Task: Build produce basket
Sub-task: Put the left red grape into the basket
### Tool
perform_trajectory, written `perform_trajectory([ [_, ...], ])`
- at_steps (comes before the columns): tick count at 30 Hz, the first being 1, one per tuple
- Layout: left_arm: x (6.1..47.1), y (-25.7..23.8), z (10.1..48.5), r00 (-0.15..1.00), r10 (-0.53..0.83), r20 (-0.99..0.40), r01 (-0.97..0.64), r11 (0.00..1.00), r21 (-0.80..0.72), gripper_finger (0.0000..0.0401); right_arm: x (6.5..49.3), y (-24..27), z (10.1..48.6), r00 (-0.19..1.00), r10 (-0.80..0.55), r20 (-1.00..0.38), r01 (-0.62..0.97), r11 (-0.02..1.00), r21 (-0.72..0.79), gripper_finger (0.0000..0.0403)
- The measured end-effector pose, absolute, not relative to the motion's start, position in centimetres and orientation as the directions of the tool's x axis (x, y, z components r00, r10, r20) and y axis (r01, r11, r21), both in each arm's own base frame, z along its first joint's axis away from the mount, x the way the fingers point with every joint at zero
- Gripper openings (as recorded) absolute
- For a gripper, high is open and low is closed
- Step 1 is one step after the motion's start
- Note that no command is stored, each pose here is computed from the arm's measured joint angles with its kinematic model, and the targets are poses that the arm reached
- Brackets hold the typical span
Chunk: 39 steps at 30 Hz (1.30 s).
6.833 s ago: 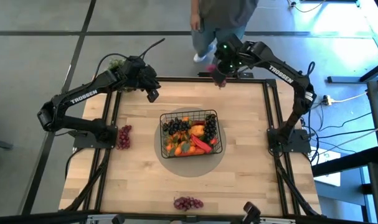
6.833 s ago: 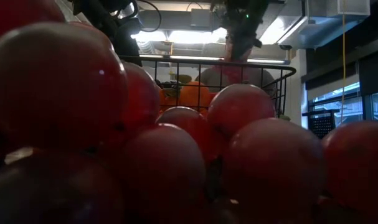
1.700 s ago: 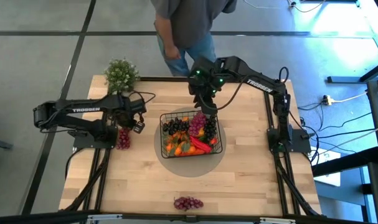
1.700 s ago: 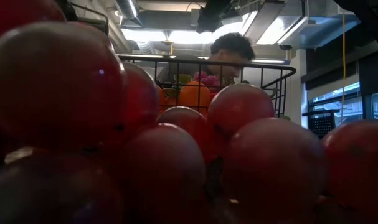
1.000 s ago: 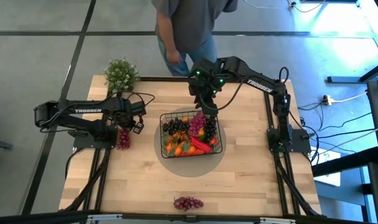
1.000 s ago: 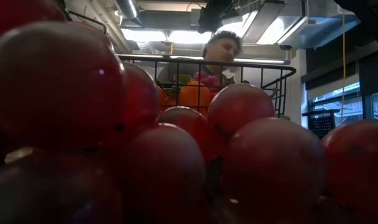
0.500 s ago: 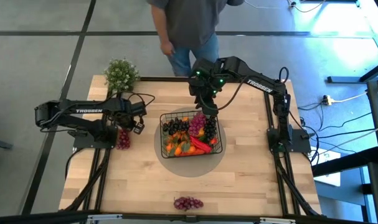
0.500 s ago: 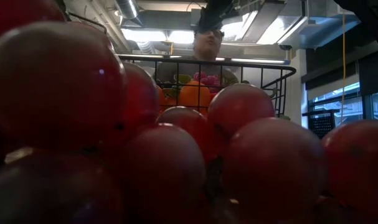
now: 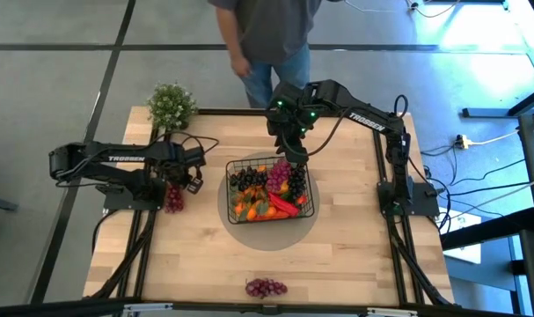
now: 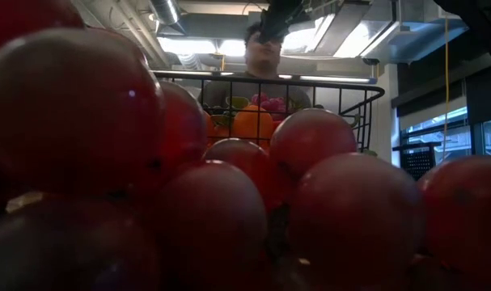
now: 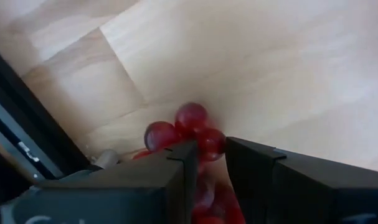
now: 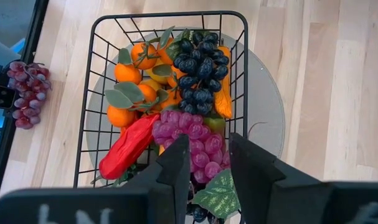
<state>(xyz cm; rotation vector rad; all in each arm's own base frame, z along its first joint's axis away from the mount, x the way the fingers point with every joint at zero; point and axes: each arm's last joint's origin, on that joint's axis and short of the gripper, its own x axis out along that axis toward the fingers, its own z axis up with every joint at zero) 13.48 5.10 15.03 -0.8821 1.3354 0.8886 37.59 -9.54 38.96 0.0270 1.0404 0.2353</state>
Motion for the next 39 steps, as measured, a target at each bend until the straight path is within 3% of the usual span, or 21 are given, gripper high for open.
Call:
perform_trajectory([
  [12,14.1,5.3,16.2,0.053,0.037,-0.998,-0.717,0.697,-0.012,0.0074,37.6,-9.5,39.0,0.483,0.206,-0.851,-0.183,0.974,0.132,0.01],
  [39,13.8,4.4,15.9,-0.009,0.088,-0.996,-0.717,0.693,0.068,0.0074,37.6,-9.5,38.9,0.483,0.206,-0.851,-0.182,0.974,0.133,0.01],
])
